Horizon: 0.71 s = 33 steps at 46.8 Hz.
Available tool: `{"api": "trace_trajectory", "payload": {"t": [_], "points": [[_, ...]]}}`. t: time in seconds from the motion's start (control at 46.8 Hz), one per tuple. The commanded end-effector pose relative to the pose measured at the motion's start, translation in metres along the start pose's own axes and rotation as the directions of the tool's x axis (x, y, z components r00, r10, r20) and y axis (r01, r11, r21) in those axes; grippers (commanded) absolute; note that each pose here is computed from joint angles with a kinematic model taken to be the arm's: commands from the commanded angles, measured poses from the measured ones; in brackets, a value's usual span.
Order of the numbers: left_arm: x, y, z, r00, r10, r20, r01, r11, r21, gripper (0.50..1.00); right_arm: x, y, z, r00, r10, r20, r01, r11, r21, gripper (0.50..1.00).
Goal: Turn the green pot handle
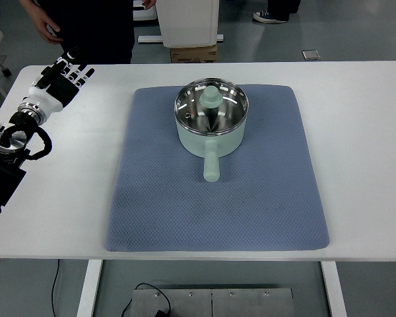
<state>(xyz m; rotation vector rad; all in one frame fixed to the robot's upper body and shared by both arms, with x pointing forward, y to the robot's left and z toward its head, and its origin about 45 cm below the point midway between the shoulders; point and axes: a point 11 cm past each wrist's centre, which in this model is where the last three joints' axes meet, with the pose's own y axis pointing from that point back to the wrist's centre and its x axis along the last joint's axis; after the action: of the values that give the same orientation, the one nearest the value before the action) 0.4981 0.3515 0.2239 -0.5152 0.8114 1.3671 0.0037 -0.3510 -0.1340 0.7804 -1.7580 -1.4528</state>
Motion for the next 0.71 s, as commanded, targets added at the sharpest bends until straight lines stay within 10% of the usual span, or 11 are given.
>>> {"api": "trace_trajectory", "payload": {"t": [0.0,0.684], "points": [[0.001,0.000,0.000,1.000,0.009,0.002,-0.009,1.000,0.000,1.000,0.000,0.000,0.000,1.000,0.000,0.000,0.000,1.000,0.000,1.000],[-0.016,-0.007,0.011,0.998,-0.020,0.054,0.020,1.000,0.000,1.000,0.000,0.000,0.000,1.000,0.000,0.000,0.000,1.000,0.000,1.000]]}}
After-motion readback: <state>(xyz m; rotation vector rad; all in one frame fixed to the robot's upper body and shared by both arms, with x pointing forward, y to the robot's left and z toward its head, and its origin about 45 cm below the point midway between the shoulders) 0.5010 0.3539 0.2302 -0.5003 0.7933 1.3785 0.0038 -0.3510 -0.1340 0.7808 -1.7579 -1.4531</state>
